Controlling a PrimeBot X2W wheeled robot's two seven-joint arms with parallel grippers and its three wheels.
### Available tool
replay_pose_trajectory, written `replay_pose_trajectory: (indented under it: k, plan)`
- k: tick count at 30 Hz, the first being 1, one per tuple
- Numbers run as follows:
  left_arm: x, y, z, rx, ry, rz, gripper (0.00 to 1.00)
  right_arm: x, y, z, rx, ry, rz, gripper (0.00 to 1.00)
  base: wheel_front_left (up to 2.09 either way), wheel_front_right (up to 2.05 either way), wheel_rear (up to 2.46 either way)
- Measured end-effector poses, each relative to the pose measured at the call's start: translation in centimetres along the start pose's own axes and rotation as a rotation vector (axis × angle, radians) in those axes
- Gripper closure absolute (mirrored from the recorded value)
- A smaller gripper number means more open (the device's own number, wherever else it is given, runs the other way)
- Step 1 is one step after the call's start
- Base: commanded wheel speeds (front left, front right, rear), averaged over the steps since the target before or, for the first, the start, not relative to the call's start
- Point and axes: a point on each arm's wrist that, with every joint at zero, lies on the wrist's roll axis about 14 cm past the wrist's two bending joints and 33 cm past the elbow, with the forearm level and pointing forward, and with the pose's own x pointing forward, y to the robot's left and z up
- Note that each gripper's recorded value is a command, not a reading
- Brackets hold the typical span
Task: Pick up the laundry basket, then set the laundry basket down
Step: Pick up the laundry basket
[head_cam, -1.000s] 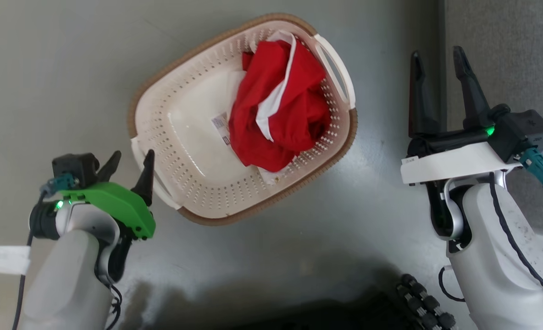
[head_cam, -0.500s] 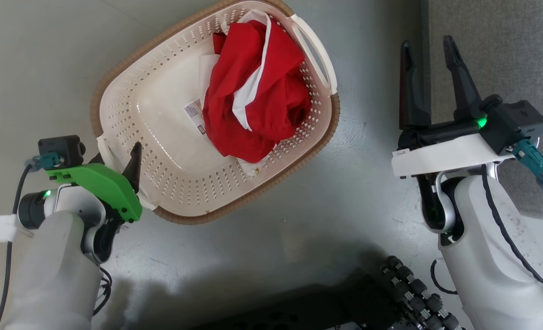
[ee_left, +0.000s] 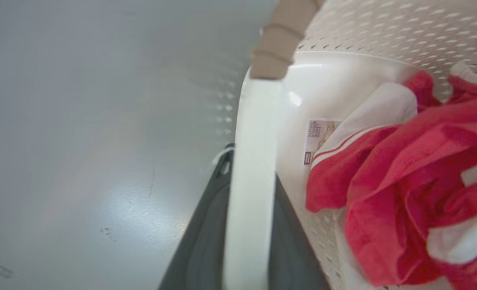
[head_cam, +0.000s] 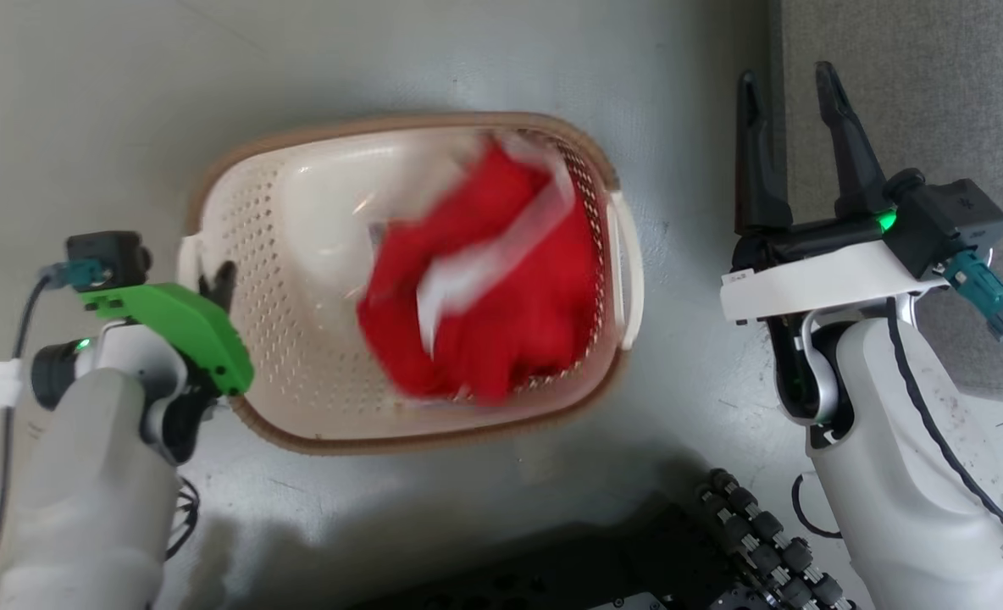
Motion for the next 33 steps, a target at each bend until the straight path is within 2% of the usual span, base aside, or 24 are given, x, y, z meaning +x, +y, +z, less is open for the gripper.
replay_pose_trajectory:
  k: [3,19,28,33]
  plan:
    - [0.2,-0.7,-0.1,-0.002,0.005,-0.012,1.00,0.1,0.0,0.1,0.000,-0.003,0.002,0.00,0.00,0.00,0.00]
    - [0.2,0.5,1.2,0.007,-0.015,0.028,1.00,0.2,0.2,0.0,0.010,0.000,0.003,0.00,0.00,0.00,0.00]
    - [-0.3,2.7,2.8,0.076,-0.019,0.081,1.00,0.1,0.2,0.4,0.010,-0.007,0.002,0.00,0.00,0.00,0.00]
    - [0.1,2.6,2.9,0.089,0.003,0.077,1.00,-0.1,-0.1,0.3,0.016,-0.002,-0.004,0.00,0.00,0.00,0.00]
